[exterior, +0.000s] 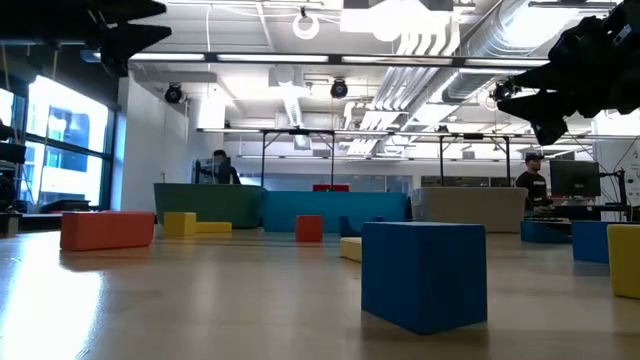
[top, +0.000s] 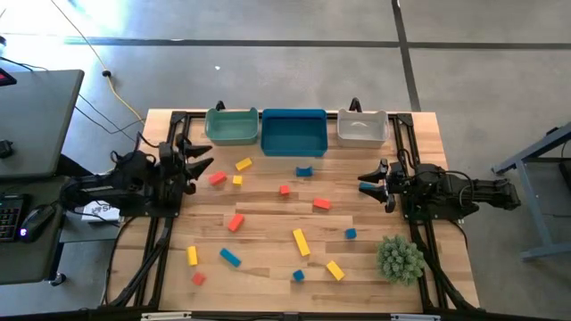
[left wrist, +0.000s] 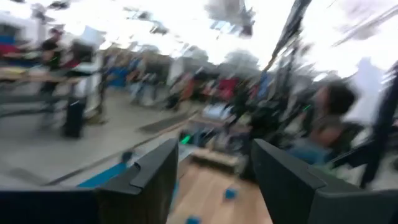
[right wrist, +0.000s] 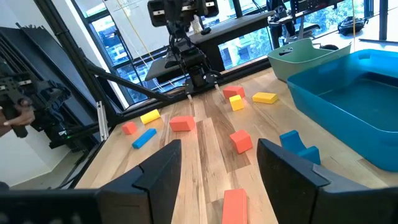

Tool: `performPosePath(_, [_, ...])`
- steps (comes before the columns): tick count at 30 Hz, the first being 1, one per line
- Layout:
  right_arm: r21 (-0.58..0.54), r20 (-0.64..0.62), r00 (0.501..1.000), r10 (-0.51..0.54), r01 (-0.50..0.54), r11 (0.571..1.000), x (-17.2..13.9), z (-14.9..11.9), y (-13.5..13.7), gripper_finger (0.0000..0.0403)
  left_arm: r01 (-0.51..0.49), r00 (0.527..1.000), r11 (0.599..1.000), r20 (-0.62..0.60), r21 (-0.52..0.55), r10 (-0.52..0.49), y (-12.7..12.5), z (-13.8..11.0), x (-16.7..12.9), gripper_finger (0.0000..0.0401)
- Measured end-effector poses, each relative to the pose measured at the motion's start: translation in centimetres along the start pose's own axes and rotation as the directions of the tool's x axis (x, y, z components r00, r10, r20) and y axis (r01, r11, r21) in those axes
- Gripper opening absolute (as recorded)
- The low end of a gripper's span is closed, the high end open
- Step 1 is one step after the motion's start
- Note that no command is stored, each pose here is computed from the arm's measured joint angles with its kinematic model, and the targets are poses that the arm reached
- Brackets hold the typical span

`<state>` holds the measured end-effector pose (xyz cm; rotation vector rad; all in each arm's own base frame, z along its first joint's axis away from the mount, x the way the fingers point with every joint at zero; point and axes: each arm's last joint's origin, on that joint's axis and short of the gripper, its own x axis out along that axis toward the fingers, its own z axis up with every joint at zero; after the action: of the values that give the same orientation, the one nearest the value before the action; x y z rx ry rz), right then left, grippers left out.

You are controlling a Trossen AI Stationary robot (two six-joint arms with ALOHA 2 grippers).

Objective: Sort & place blocks by color
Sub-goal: Put the orange block into the green bin

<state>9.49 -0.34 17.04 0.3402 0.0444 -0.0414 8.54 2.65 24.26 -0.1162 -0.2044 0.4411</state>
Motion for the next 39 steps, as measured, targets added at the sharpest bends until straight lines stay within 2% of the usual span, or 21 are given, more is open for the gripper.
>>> performPosePath(5, [0.000,0.000,1.000,0.000,0.000,1.000,0.0,0.0,0.0,0.0197,-0.127,0.967,0.988,-0.210,0.089,0.143,-0.1,1.5,1.1,0.0215])
performPosePath(9, [0.000,0.000,1.000,0.000,0.000,1.000,0.0,0.0,0.0,0.0197,-0.173,0.894,0.966,-0.380,0.193,0.237,-0.3,2.4,2.1,0.0215])
performPosePath(15, [0.000,0.000,1.000,0.000,0.000,1.000,0.0,0.0,0.0,0.0197,-0.194,0.784,0.944,-0.535,0.267,0.313,-0.4,3.6,3.5,0.0215])
performPosePath(19, [0.000,0.000,1.000,0.000,0.000,1.000,0.0,0.0,0.0,0.0197,-0.226,0.685,0.935,-0.638,0.274,0.352,-0.2,3.8,4.4,0.0215])
performPosePath(24, [0.000,0.000,1.000,0.000,0.000,1.000,0.0,0.0,0.0,0.0197,-0.222,0.547,0.936,-0.760,0.272,0.350,0.4,3.2,5.4,0.0215])
performPosePath(32, [0.000,0.000,1.000,0.000,0.000,1.000,0.0,0.0,0.0,0.0197,-0.247,0.288,0.938,-0.906,0.243,0.310,1.5,0.9,6.3,0.0215])
performPosePath(39, [0.000,0.000,1.000,0.000,0.000,1.000,0.0,0.0,0.0,0.0197,-0.262,0.155,0.940,-0.952,0.217,0.263,2.1,-1.0,7.6,0.0215])
